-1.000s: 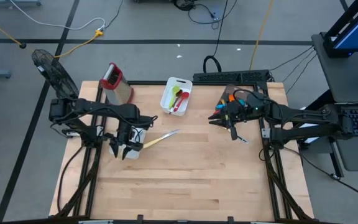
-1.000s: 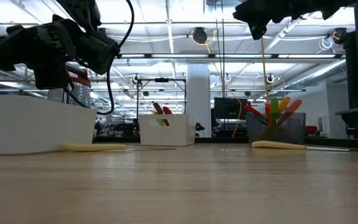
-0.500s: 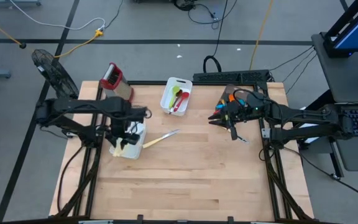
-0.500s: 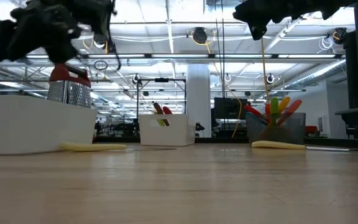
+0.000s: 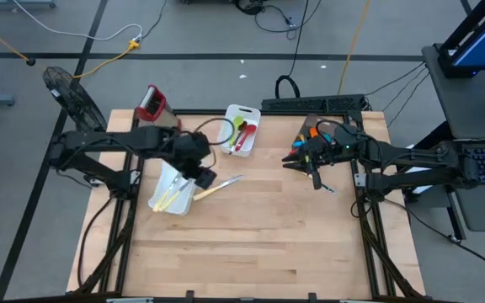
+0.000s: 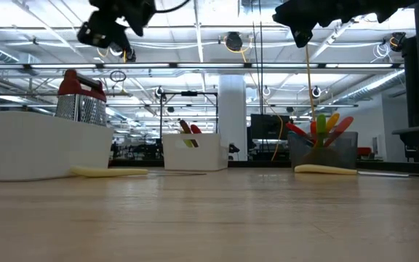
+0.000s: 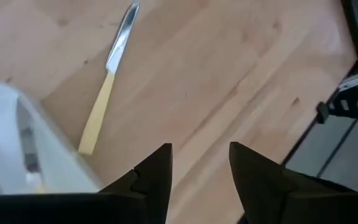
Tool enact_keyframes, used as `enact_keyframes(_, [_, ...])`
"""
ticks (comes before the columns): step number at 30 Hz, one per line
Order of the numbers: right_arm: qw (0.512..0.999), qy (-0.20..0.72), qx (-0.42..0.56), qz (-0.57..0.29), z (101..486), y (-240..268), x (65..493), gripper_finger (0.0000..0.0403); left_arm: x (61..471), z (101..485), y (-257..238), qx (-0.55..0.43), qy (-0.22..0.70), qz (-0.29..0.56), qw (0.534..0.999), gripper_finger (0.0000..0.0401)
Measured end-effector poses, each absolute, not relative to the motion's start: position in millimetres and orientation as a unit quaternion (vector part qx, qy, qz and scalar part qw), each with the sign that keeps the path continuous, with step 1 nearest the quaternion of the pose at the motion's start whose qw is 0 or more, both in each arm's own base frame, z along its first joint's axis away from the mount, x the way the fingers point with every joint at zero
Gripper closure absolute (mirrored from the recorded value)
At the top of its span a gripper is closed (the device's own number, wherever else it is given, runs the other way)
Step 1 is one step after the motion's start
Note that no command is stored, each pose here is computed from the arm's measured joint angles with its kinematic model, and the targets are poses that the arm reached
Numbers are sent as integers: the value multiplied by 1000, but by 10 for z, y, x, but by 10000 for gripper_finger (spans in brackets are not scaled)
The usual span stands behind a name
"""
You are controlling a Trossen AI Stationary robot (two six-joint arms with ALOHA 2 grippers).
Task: Pick & Place Kitchen Items
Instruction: Put the yellow knife into the bottom white bin
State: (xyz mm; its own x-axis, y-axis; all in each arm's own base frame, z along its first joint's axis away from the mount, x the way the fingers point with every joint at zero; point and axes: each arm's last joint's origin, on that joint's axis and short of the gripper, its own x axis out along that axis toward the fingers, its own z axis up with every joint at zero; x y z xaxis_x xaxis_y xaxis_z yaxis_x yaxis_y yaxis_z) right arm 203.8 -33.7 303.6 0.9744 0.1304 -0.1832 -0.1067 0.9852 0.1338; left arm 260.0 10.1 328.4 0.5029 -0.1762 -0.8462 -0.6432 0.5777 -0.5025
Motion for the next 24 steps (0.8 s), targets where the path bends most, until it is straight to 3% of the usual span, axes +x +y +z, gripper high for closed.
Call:
enact_keyframes(13, [992,97,62,60,3035,-336,2038,334,3242,2451,-41,-306,592,108,738,249])
enact_keyframes(24, [990,98,86,58,3035,-336,2038,334,3409,1967,184,-187,646,137,727,249])
